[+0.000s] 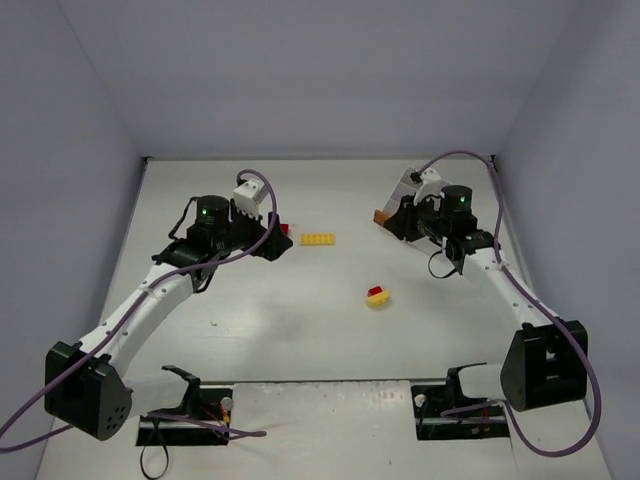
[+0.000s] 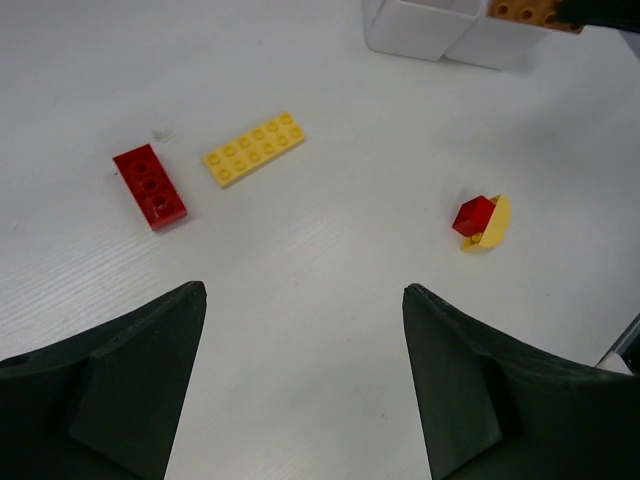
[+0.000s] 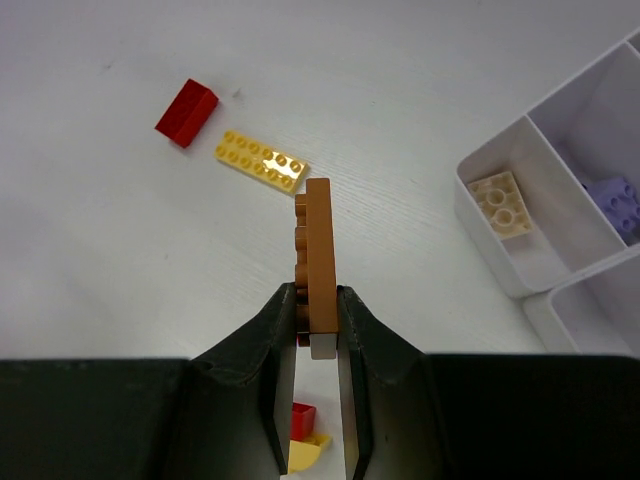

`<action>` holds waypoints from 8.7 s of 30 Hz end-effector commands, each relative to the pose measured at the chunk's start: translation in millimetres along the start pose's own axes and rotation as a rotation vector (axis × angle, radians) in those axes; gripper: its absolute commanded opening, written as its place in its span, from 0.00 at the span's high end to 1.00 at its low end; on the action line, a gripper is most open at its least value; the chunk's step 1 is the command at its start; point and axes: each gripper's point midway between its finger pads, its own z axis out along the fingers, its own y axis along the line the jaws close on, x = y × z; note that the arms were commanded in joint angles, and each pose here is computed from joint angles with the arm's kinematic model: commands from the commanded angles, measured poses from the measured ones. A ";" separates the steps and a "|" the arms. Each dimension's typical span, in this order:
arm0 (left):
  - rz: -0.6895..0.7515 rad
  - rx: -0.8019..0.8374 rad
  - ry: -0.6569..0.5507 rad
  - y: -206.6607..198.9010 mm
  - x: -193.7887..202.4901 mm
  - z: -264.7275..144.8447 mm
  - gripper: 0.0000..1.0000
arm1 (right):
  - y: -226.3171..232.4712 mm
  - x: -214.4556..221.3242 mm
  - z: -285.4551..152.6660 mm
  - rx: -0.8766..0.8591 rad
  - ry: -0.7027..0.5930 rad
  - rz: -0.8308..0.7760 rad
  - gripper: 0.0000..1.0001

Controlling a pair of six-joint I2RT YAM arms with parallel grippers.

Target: Sort the legos into containers by color

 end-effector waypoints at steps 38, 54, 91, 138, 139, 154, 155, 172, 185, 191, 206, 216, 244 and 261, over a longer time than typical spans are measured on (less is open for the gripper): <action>0.018 -0.349 -0.158 56.1 -3.5 -27.6 0.21 | -85.9 -19.7 -77.7 0.510 -0.178 0.202 1.00; 0.017 -0.297 -0.152 48.3 0.2 -23.1 0.21 | -101.9 -23.9 -88.3 0.590 -0.200 0.241 1.00; 0.028 -0.295 -0.153 47.7 0.9 -24.6 0.21 | -166.2 -30.9 -40.2 0.621 -0.063 0.318 1.00; 0.054 -0.272 -0.200 40.0 -9.9 -28.8 0.20 | -155.2 -63.1 -39.8 0.482 0.103 -0.115 0.41; 0.047 -0.276 -0.199 41.0 -9.6 -28.1 0.20 | -147.3 -64.9 -39.6 0.471 0.088 -0.107 0.41; -0.022 -0.340 -0.128 49.4 2.7 -32.2 0.20 | 41.8 -22.6 51.5 -0.154 0.176 -0.405 0.31; -0.029 -0.342 -0.115 48.8 6.3 -34.4 0.20 | 46.5 -29.7 57.4 -0.170 0.168 -0.443 0.31; -0.018 -0.409 -0.052 47.1 30.2 -78.0 0.20 | 72.9 41.5 185.3 -0.286 0.419 -0.669 0.29; -0.025 -0.448 -0.051 53.6 39.7 -83.9 0.20 | 72.1 66.6 236.4 -0.307 0.451 -0.707 0.30; -0.024 -0.448 -0.050 53.9 40.5 -82.8 0.20 | 69.9 86.7 241.9 -0.319 0.489 -0.696 0.36; -0.031 -0.426 -0.060 51.6 38.2 -77.1 0.20 | 62.3 20.6 216.7 -0.173 0.258 -0.473 1.00; -0.030 -0.396 -0.077 48.2 31.0 -71.9 0.20 | -22.7 -125.9 87.8 0.335 -0.217 -0.276 1.00; -0.032 -0.397 -0.090 54.2 26.5 -72.3 0.20 | -220.8 -133.1 -63.4 0.950 -0.616 0.037 1.00; -0.032 -0.368 -0.112 49.4 23.7 -72.9 0.20 | -240.4 -130.5 -50.7 0.980 -0.659 0.059 0.99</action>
